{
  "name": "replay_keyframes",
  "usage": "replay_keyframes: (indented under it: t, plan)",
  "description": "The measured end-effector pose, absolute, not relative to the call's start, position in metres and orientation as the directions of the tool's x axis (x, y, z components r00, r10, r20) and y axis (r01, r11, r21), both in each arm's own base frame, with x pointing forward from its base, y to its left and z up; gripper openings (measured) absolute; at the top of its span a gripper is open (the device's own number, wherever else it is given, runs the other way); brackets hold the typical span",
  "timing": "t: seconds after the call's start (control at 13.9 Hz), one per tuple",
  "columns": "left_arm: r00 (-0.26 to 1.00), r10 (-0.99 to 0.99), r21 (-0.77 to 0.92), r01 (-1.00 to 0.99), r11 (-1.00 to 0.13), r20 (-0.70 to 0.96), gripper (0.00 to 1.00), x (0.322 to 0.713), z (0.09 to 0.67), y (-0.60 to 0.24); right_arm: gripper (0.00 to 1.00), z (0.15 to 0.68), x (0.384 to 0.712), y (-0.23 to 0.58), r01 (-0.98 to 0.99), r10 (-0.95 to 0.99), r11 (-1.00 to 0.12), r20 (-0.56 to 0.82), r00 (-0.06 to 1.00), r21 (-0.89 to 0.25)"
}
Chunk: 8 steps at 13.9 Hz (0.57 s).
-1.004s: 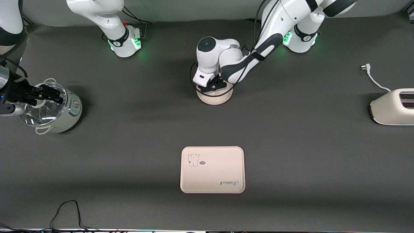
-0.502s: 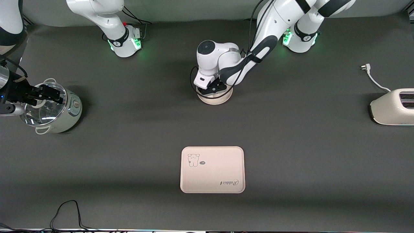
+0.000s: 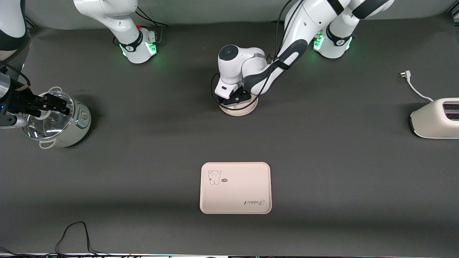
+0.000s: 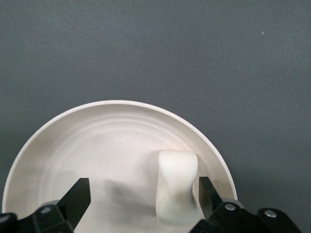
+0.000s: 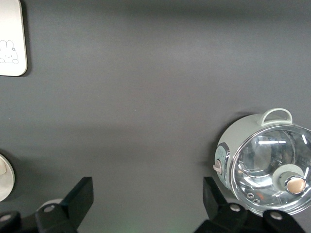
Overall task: Place bun in plate and plate on tray
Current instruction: 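Lower the bun onto the plate and open the left gripper, then raise the left gripper and withdraw it toward its base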
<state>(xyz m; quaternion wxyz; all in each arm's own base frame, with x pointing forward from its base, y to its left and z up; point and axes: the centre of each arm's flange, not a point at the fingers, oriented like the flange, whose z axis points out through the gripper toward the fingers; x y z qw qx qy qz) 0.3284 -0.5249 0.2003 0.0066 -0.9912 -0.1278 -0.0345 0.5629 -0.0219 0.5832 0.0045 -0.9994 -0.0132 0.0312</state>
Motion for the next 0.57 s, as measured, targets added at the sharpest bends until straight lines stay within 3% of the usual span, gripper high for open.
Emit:
replay_keyframes:
  t: [0.29,0.57]
  plan:
    - [0.961,0.262,0.0,0.263,-0.965,0.089,1.0,0.338,0.211,-0.528,1.0,0.583,0.563,-0.022,0.026,0.027,-1.0,-0.062,0.998,-0.01]
    - [0.958,0.245,0.0,0.248,-0.969,0.15,1.0,0.36,0.261,-0.535,1.0,0.583,0.563,-0.022,0.026,0.027,-1.0,-0.062,0.998,-0.01]
